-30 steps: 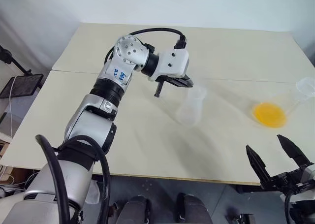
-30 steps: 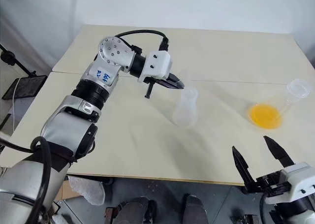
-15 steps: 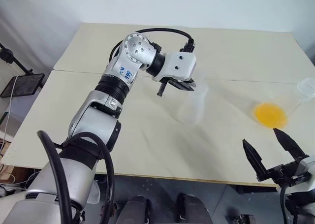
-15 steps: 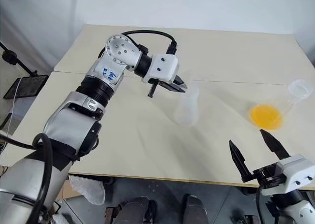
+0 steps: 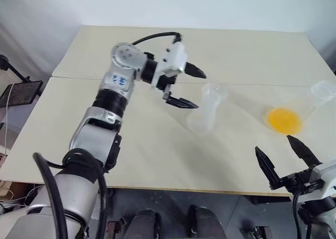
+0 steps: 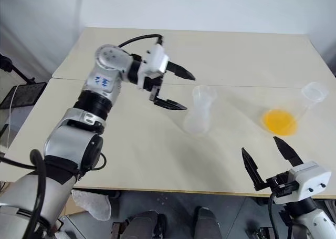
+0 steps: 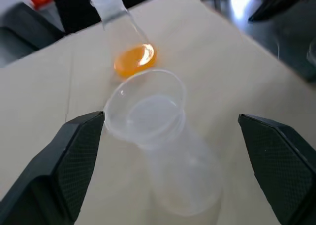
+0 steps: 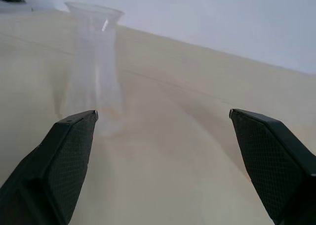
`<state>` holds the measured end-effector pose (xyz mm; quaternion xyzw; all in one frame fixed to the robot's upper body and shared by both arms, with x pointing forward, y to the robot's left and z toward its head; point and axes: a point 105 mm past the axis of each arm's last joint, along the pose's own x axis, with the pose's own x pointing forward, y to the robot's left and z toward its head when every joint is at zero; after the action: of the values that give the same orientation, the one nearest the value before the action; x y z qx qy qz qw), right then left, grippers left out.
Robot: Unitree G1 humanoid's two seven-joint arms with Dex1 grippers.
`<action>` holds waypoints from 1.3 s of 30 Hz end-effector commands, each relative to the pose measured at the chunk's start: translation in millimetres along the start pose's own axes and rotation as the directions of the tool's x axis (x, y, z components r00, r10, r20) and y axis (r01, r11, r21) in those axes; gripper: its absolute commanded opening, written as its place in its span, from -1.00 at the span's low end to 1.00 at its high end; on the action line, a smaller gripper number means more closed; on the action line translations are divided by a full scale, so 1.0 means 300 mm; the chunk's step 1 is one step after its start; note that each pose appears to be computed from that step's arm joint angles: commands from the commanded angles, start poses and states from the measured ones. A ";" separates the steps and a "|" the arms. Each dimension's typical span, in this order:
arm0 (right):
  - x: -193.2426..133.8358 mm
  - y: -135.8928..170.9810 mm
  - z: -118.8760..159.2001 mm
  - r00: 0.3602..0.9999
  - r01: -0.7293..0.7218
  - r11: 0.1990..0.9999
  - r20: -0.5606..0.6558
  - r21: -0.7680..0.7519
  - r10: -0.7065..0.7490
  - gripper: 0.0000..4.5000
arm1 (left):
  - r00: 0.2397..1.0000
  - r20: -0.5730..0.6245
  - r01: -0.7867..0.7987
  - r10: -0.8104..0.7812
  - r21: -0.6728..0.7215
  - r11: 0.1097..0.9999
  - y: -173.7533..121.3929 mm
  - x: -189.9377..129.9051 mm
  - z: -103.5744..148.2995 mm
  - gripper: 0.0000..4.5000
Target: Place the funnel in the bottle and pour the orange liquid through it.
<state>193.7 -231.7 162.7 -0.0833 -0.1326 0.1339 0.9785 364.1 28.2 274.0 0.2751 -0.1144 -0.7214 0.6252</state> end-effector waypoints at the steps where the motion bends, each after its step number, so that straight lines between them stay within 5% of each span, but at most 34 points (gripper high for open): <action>1: 0.014 -0.016 0.035 0.998 0.020 0.999 0.063 -0.038 -0.018 1.00 | 0.985 0.076 -0.155 0.155 -0.006 0.988 0.016 -0.128 0.024 0.98; 5: 0.050 -0.035 0.053 0.991 0.066 0.997 0.122 -0.034 -0.061 1.00 | 0.931 0.057 -0.355 0.360 -0.081 0.931 -0.035 -0.312 -0.060 0.98; 9: 0.099 -0.075 0.044 0.981 0.122 0.992 0.153 -0.014 -0.119 1.00 | 0.798 -0.067 -0.601 0.599 -0.164 0.782 -0.144 -0.520 -0.192 0.98; 12: 0.122 -0.102 0.045 0.980 0.121 0.992 0.159 -0.017 -0.117 1.00 | 0.763 -0.116 -0.645 0.636 -0.200 0.738 -0.230 -0.561 -0.223 0.98; 19: 0.062 -0.233 0.073 0.955 0.270 0.961 0.139 -0.056 -0.260 1.00 | 0.768 -0.100 -0.626 0.632 -0.320 0.711 -0.394 -0.457 -0.239 0.98; 22: -0.017 -0.253 0.099 0.916 0.373 0.928 0.156 0.008 -0.369 1.00 | 0.826 -0.047 -0.541 0.562 -0.350 0.765 -0.436 -0.341 -0.216 0.98; 26: -0.144 -0.277 0.093 0.875 0.478 0.877 0.106 -0.042 -0.472 1.00 | 0.875 -0.056 -0.474 0.481 -0.300 0.828 -0.438 -0.234 -0.204 0.98; 33: -0.333 -0.264 0.050 0.817 0.576 0.817 -0.004 -0.013 -0.576 1.00 | 0.879 -0.036 -0.458 0.475 -0.338 0.822 -0.425 -0.195 -0.202 0.98; 39: -0.231 -0.259 0.036 0.881 0.472 0.880 -0.017 0.041 -0.472 1.00 | 0.866 0.032 -0.460 0.498 -0.338 0.821 -0.415 -0.197 -0.163 0.98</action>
<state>136.3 -326.8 159.8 -0.0255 -0.1263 -0.1264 0.9836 294.8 120.7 169.4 0.0870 -0.0610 -0.5628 0.8198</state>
